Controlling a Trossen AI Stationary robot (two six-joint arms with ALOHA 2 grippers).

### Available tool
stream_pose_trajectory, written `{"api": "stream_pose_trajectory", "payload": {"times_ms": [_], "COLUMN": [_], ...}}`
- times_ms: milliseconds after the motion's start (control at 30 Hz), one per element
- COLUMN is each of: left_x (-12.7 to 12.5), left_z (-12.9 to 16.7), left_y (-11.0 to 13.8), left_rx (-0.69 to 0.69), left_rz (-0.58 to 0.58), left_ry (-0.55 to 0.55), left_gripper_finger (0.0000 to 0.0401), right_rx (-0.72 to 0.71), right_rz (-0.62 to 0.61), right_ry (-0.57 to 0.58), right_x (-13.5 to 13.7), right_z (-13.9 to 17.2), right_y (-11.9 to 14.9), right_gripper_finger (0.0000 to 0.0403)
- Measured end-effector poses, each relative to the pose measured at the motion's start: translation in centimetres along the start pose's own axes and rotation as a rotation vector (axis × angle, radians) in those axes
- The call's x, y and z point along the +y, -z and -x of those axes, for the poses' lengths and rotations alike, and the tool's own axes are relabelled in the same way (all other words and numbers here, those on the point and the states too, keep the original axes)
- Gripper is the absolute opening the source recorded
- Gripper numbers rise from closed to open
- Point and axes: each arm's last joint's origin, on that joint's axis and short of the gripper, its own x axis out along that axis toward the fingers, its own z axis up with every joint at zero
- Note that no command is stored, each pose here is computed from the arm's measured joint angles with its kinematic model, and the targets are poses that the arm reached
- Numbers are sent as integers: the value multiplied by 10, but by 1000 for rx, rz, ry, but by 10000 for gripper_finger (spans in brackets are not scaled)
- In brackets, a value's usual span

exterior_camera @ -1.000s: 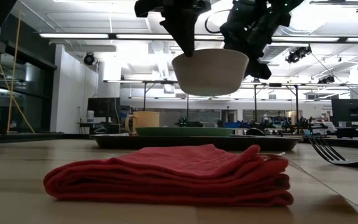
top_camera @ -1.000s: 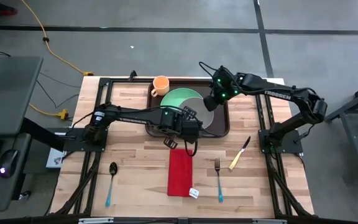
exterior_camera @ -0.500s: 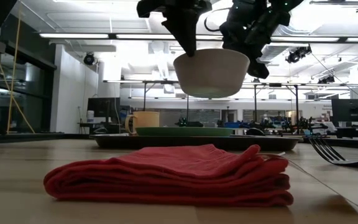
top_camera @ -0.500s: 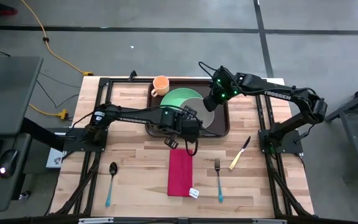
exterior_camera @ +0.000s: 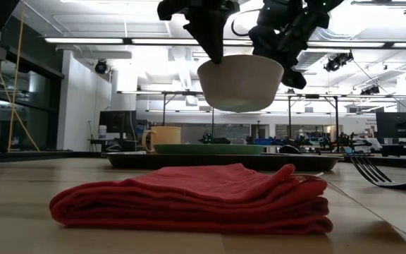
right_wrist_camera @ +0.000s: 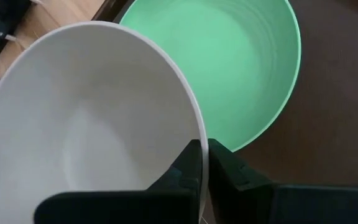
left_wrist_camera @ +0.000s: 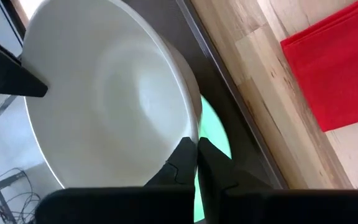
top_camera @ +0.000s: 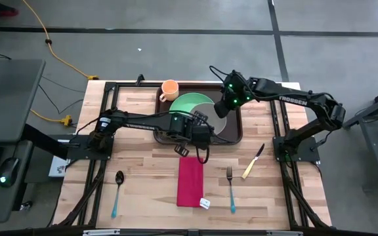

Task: Set up tray
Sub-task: Put the gray bowl on top of the green plate to the bottom of the yellow mug

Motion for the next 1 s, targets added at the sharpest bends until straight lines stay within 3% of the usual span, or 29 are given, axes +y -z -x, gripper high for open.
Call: {"api": "stream_pose_trajectory", "payload": {"times_ms": [267,733,1000], "left_x": [2,-1,-11], "left_z": [1,2,5], "left_y": [1,7,26], "left_rx": [57,105,290], "left_rz": [70,182,392], "left_ry": [-104,-83,-10], "left_gripper_finger": [58,56,56], "right_rx": [-8,6,10], "right_rz": [2,13,16], "right_ry": [32,53,49], "right_x": [-1,-3,-3], "right_z": [0,0,0], "right_y": [0,2,2], "right_gripper_finger": [1,0,0]}}
